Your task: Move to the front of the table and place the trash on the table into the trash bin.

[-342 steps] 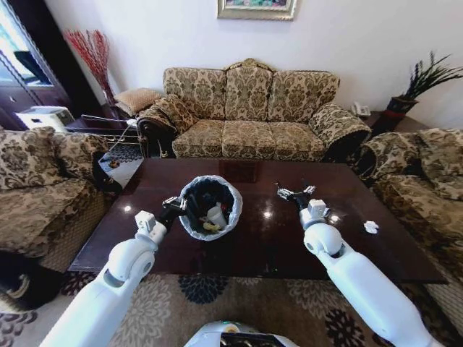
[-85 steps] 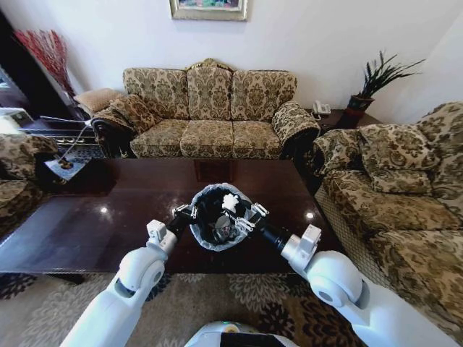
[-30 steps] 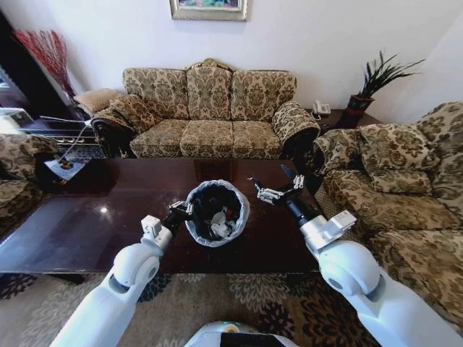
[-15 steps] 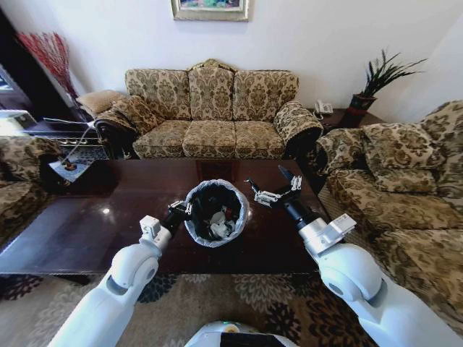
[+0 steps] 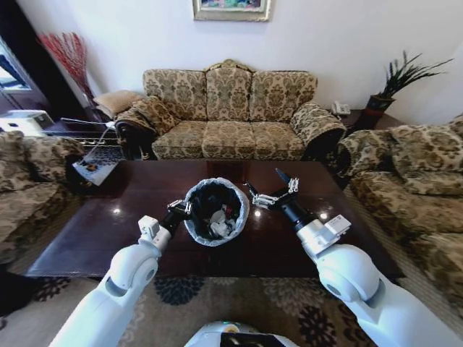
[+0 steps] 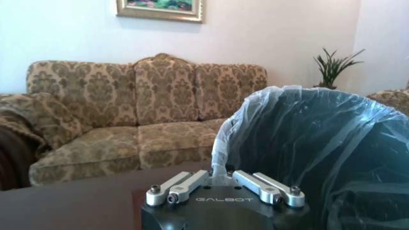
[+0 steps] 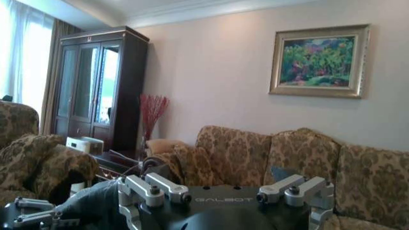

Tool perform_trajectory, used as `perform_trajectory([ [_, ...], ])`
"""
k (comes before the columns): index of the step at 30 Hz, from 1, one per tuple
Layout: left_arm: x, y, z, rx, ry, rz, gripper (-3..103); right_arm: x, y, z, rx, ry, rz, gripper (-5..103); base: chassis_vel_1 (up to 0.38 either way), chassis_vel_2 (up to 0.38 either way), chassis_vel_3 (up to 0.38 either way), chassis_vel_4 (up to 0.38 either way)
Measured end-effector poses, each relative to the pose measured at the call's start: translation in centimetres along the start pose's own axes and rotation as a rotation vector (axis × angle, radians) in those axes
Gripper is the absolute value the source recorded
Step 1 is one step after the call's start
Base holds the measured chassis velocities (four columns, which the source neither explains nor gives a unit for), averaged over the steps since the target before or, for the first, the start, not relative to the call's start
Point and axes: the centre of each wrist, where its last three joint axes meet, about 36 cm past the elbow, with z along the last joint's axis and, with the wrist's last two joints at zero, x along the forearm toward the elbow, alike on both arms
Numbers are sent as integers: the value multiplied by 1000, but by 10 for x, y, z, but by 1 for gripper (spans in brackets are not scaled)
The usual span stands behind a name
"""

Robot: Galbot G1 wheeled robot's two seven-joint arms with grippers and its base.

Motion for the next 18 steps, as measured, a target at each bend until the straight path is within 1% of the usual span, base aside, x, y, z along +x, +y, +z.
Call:
perform_trajectory([
  [6, -1, 3, -1, -9, 0, -3, 2, -1, -2, 2, 19, 4, 7, 100, 336, 354, -329, -324],
  [10, -2, 4, 0, -10, 1, -5, 2, -2, -3, 4, 40, 9, 15, 100, 221, 179, -196, -183],
  [12, -3, 3, 1, -6, 3, -6, 2, -2, -3, 6, 47, 16, 17, 100, 140, 104, -68, -83],
  [14, -3, 3, 1, -2, 3, -5, 2, -3, -2, 10, 62, 17, 10, 100, 0, 0, 0, 0],
  [15, -3, 2, 2, -1, 5, -4, 2, -3, -3, 13, 75, 12, 5, 100, -13, -72, -7, 53],
  [18, -2, 2, 2, 0, 7, -5, 2, -3, -3, 15, 87, 7, 0, 100, -17, -99, -3, 67],
])
